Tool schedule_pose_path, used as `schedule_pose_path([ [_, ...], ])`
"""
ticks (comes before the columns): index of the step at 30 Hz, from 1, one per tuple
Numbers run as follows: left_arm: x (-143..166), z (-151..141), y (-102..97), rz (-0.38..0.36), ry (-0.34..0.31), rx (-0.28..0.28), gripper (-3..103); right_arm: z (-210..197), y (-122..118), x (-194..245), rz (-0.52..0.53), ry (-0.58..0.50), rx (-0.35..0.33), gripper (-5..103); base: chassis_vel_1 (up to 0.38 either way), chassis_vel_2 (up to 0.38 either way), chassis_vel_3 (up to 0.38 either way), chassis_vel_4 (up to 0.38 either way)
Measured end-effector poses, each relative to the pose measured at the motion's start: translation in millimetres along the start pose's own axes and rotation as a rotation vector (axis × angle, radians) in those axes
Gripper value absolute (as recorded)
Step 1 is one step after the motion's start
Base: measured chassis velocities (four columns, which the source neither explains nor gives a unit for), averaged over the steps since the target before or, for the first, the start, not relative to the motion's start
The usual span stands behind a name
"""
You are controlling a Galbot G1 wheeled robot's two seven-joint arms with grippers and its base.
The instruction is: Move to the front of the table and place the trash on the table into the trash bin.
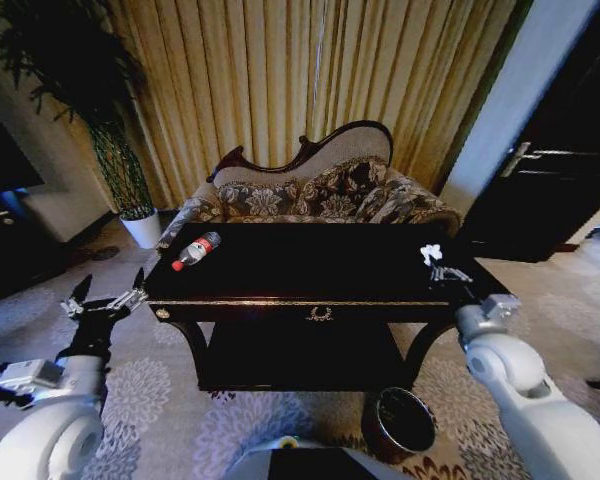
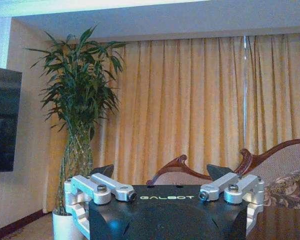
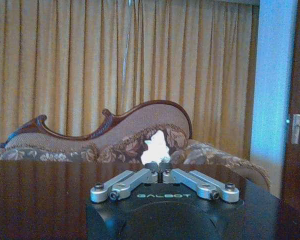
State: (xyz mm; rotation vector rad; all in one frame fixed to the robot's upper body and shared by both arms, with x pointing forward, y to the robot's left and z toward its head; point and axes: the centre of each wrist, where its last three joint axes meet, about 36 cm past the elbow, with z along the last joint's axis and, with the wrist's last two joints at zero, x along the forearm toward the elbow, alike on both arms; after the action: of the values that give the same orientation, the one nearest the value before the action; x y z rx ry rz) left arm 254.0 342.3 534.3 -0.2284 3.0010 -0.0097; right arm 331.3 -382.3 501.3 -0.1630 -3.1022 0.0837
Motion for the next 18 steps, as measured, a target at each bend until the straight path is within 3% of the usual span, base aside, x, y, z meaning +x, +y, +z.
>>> schedule_pose_path([
  [7, -16, -1, 8.6, 0.003, 0.009, -0.008, 100, -6, -2, 14, 0.004, -0.002, 0.005, 0, 0.013, -0.014, -0.017, 0.011],
  [18, -10, -1, 4.8, 0.0, 0.016, -0.002, 100, -6, 5, 17, -0.01, -0.005, -0.006, 0, 0.094, -0.081, -0.095, 0.09],
])
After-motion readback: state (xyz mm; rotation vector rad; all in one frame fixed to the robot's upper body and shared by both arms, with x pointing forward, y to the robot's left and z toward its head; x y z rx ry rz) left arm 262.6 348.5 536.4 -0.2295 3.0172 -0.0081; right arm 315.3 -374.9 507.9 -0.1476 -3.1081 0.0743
